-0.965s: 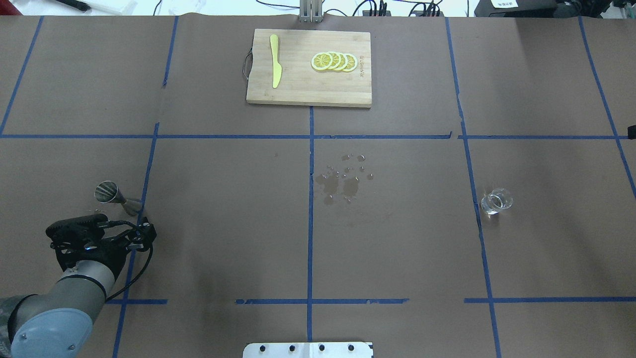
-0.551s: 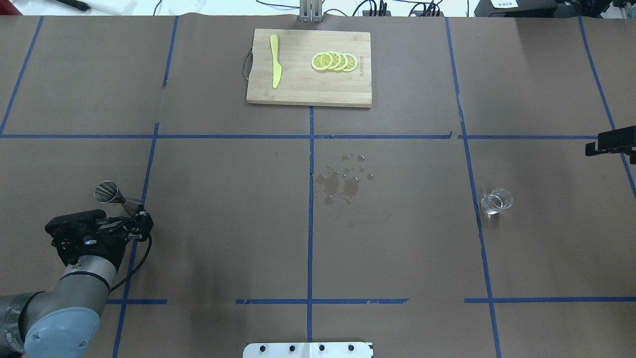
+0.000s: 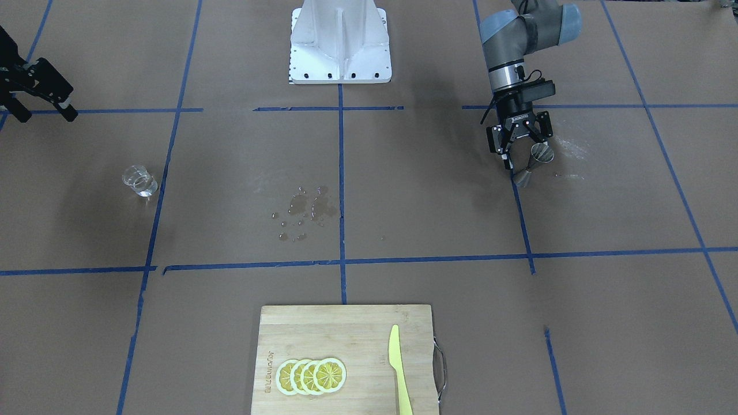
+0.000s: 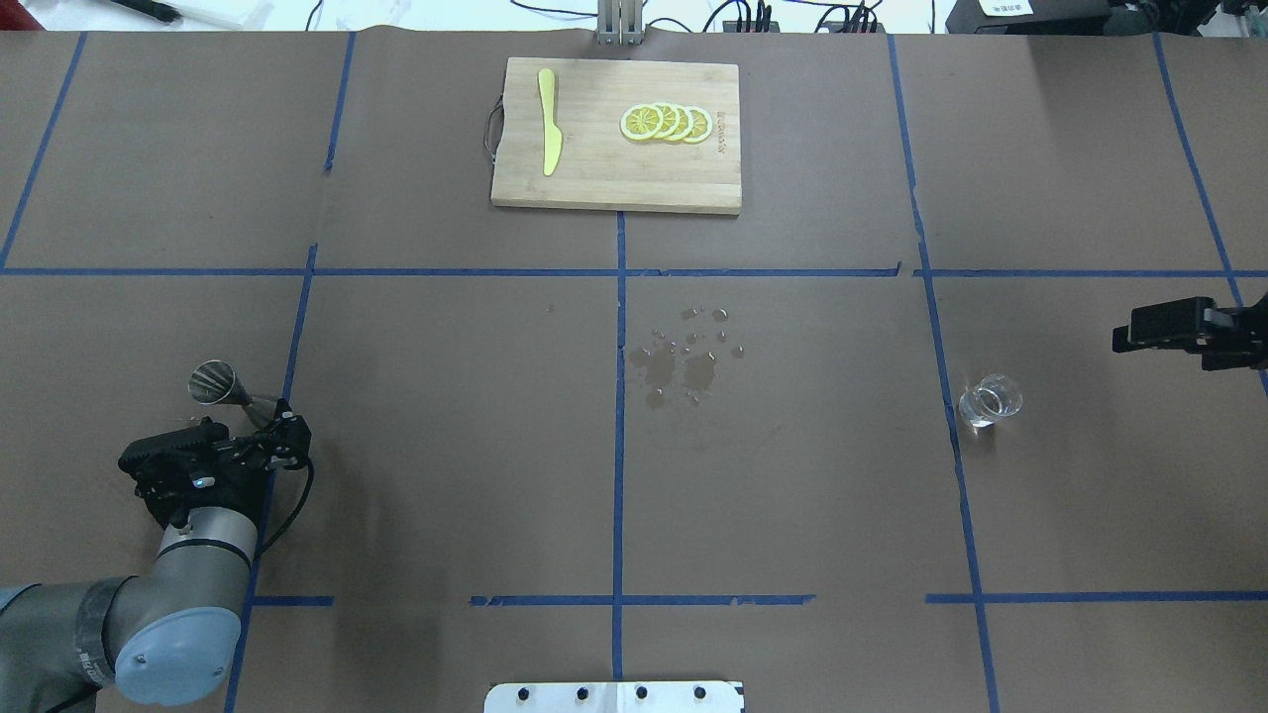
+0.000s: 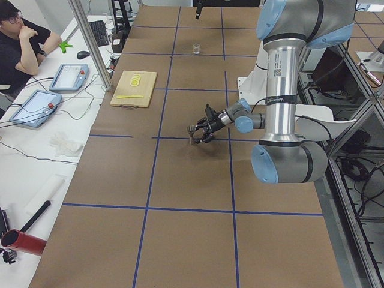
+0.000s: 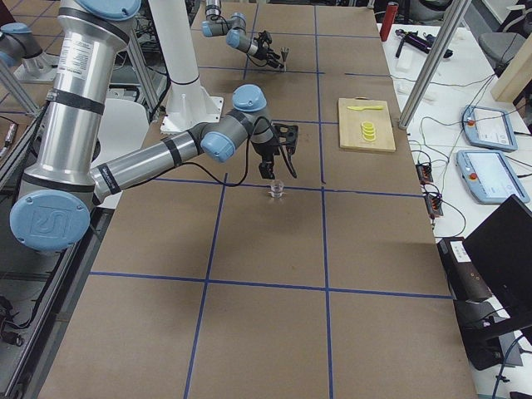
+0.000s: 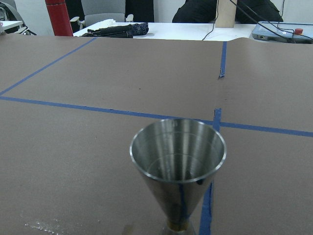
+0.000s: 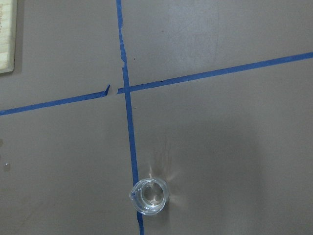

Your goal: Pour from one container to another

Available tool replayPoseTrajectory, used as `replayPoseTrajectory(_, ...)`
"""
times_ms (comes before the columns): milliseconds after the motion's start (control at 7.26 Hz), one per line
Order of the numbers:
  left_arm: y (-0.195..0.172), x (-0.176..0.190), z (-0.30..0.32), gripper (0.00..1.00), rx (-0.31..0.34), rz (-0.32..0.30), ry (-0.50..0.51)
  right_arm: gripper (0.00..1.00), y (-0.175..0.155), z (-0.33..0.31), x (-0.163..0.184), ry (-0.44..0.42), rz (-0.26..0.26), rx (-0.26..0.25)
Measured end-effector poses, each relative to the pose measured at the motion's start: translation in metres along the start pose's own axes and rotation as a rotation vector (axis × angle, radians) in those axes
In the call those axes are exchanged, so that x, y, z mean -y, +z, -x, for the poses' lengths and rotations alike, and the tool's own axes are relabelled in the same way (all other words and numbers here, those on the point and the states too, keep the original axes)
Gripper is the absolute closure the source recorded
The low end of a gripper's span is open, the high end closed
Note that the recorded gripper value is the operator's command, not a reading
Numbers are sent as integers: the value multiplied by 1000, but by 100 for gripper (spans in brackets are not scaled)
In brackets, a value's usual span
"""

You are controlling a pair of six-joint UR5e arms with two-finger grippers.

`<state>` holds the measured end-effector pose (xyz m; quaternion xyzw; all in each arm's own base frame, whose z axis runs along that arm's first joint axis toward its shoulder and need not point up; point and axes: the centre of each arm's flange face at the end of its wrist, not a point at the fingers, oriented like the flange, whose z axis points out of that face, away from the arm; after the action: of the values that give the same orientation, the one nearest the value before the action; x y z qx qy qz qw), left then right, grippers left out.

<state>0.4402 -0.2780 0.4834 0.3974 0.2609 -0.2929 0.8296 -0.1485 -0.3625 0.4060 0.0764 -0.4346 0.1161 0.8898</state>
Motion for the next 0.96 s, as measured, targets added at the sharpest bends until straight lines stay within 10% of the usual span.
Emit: replayPoseTrajectory(965, 20, 11, 5, 28, 12, -99, -32, 0, 24, 25, -56, 10, 12, -60)
